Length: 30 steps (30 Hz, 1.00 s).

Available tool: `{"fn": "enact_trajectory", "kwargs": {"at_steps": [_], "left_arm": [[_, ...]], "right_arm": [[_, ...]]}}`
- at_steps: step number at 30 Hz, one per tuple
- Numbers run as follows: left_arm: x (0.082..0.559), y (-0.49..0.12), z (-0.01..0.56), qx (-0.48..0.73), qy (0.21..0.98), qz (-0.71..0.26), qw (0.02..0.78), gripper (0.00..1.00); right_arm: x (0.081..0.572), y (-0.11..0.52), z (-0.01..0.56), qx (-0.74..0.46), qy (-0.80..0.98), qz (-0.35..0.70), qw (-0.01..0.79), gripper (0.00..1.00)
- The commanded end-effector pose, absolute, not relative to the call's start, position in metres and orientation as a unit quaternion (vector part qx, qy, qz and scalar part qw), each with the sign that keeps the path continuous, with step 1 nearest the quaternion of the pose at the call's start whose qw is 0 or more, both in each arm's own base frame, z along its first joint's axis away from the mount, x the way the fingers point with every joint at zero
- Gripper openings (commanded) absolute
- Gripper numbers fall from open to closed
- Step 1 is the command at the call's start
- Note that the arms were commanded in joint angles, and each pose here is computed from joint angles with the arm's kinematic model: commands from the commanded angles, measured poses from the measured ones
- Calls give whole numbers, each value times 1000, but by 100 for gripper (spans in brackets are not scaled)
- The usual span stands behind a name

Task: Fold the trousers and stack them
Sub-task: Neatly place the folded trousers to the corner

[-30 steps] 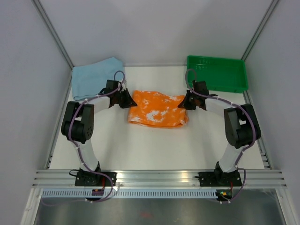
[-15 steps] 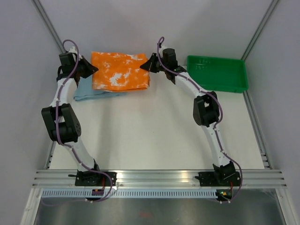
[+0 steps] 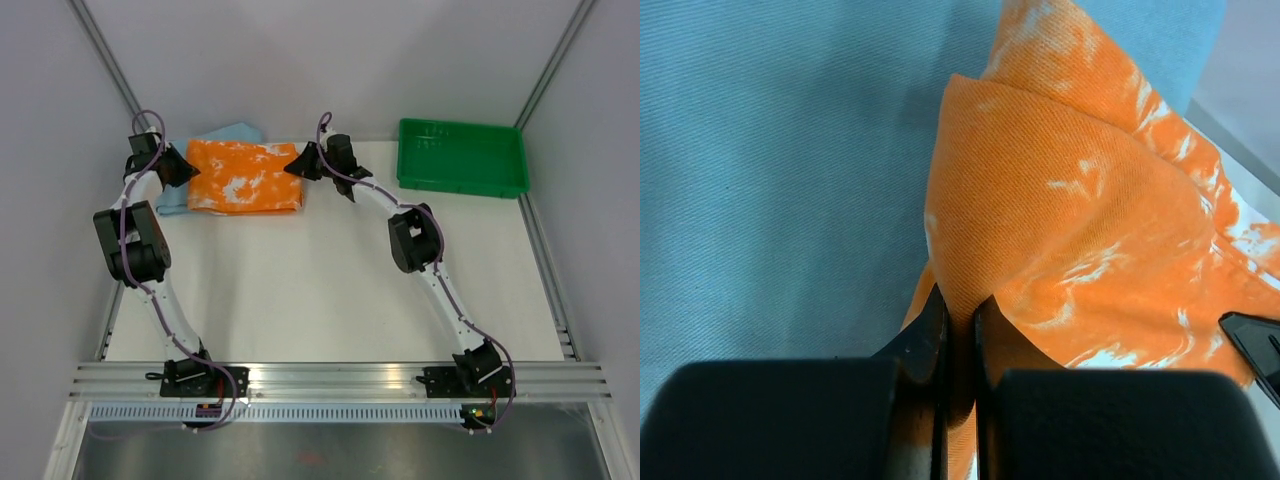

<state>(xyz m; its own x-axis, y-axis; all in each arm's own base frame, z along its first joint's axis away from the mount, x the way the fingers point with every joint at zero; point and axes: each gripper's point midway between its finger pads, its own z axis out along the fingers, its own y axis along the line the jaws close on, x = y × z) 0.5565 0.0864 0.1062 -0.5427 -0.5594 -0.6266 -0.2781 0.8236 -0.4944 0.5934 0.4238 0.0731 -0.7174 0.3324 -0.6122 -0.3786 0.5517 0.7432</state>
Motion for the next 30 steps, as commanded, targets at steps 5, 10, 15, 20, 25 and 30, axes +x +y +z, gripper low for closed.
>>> {"fn": "enact_trajectory", "kwargs": {"at_steps": [5,10,15,20,25,30], "left_arm": [[588,185,152,-270,797,-125,525,2],[605,190,156,-258,783,-131,551,2],[617,190,178,-257,762,-182,567,2],[619,207,211,-245,745,-197,589,2],[614,232,211,-246,756,-154,587,2],[613,241,209,-251,758,-136,586,2]], "right_arm": [[589,425,137,-77,761,497,410,94],[569,419,164,-116,758,498,405,98],[553,406,169,-119,773,480,397,98],[540,398,148,-116,794,464,374,98],[529,398,130,-112,806,469,344,98],[507,393,109,-112,824,467,301,98]]}}
